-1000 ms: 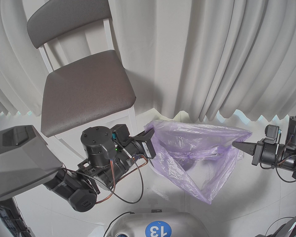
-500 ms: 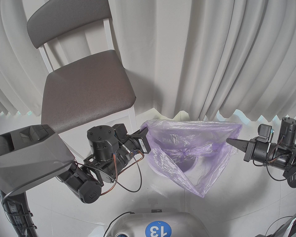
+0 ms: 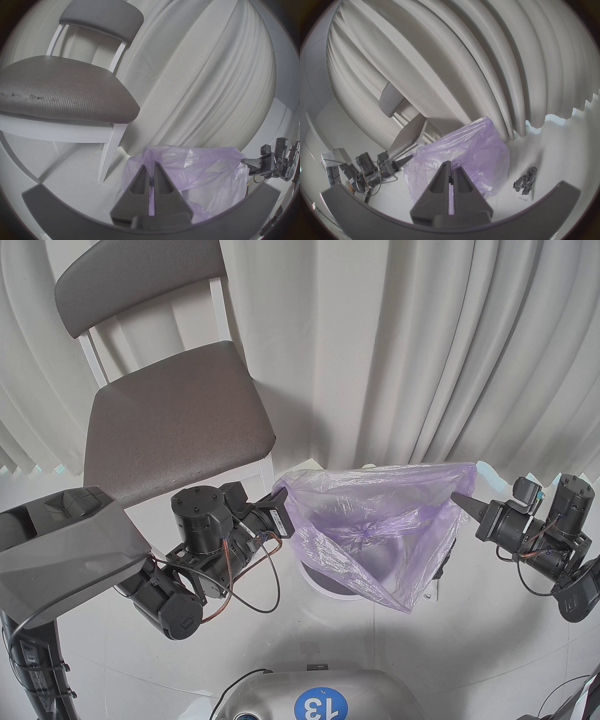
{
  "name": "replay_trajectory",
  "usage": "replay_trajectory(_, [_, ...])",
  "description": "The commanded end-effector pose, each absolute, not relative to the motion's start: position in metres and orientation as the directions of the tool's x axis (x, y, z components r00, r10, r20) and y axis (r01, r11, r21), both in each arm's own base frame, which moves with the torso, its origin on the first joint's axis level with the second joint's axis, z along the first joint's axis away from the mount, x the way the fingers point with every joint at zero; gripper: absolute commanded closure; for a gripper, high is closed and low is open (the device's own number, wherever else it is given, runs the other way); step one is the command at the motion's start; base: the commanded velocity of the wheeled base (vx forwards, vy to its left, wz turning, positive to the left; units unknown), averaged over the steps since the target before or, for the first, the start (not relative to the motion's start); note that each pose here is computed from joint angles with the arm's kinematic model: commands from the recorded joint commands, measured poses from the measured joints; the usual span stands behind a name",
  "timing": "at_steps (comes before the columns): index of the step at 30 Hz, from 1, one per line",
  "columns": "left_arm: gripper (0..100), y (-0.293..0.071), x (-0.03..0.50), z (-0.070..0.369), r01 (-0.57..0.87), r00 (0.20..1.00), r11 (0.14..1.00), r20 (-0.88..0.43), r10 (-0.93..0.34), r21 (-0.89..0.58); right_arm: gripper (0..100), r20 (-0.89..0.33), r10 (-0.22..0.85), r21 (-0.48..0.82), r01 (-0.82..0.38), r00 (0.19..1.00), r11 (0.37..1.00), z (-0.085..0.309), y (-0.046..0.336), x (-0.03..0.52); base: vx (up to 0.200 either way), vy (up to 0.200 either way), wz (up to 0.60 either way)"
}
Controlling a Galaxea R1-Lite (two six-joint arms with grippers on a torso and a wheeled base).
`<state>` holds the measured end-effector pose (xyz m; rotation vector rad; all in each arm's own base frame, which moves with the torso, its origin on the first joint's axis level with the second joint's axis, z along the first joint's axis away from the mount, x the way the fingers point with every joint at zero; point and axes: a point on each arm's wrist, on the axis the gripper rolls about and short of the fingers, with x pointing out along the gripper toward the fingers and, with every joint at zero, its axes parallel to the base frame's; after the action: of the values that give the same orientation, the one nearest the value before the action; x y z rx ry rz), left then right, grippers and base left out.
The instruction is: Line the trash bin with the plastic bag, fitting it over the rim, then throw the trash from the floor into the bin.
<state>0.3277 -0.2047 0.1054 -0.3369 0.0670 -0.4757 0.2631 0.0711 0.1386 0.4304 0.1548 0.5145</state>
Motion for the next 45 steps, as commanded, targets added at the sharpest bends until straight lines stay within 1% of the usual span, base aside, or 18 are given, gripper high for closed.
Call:
replay_trajectory(1, [100,-0.203,0.330,0.104,0.429,0.892,0.840,0.012,-0.451,-0.331,100,-0.106,0.505,0.460,-0.407,0.857,0.789,0.112,0.081,0.275,0.000,0.000,0.00])
replay_trajectory(14, [100,-0.209,0.322,0.098,0.443,0.880,0.836,-0.020,-0.474,-0.324,100,-0.145,0.510,0.459,-0.399,0.848,0.794,0.106,0.083,0.272,0.000,0.000,0.00])
replay_trajectory(19, [100,-0.213,0.320,0.087,0.444,0.873,0.840,-0.060,-0.484,-0.313,100,-0.284,0.499,0.424,-0.359,0.819,0.832,0.095,0.081,0.269,0.000,0.000,0.00])
replay_trajectory(21, [100,-0.215,0.318,0.079,0.445,0.869,0.846,-0.085,-0.487,-0.292,100,-0.313,0.497,0.417,-0.354,0.809,0.837,0.093,0.081,0.268,0.000,0.000,0.00])
replay_trajectory(26, [100,-0.222,0.313,0.066,0.462,0.855,0.843,-0.116,-0.506,-0.276,100,-0.322,0.499,0.407,-0.358,0.804,0.840,0.091,0.081,0.265,0.000,0.000,0.00])
replay_trajectory(35, [100,-0.224,0.316,0.050,0.444,0.861,0.865,-0.155,-0.484,-0.234,100,-0.354,0.496,0.364,-0.371,0.793,0.854,0.085,0.080,0.260,0.000,0.000,0.00])
replay_trajectory(36, [100,-0.224,0.321,0.034,0.390,0.895,0.913,-0.181,-0.407,-0.123,100,-0.363,0.495,0.348,-0.378,0.790,0.858,0.083,0.079,0.258,0.000,0.000,0.00])
replay_trajectory(39, [100,-0.225,0.326,0.018,0.325,0.934,0.945,-0.145,-0.326,-0.034,100,-0.363,0.496,0.343,-0.382,0.789,0.858,0.083,0.080,0.258,0.000,0.000,0.00])
replay_trajectory(42, [100,-0.222,0.327,0.008,0.329,0.940,0.943,-0.106,-0.323,0.044,100,-0.365,0.496,0.343,-0.381,0.788,0.858,0.082,0.079,0.257,0.000,0.000,0.00])
replay_trajectory(45, [100,-0.221,0.328,0.004,0.327,0.943,0.942,-0.097,-0.320,0.071,100,-0.367,0.496,0.344,-0.380,0.787,0.859,0.082,0.079,0.257,0.000,0.000,0.00])
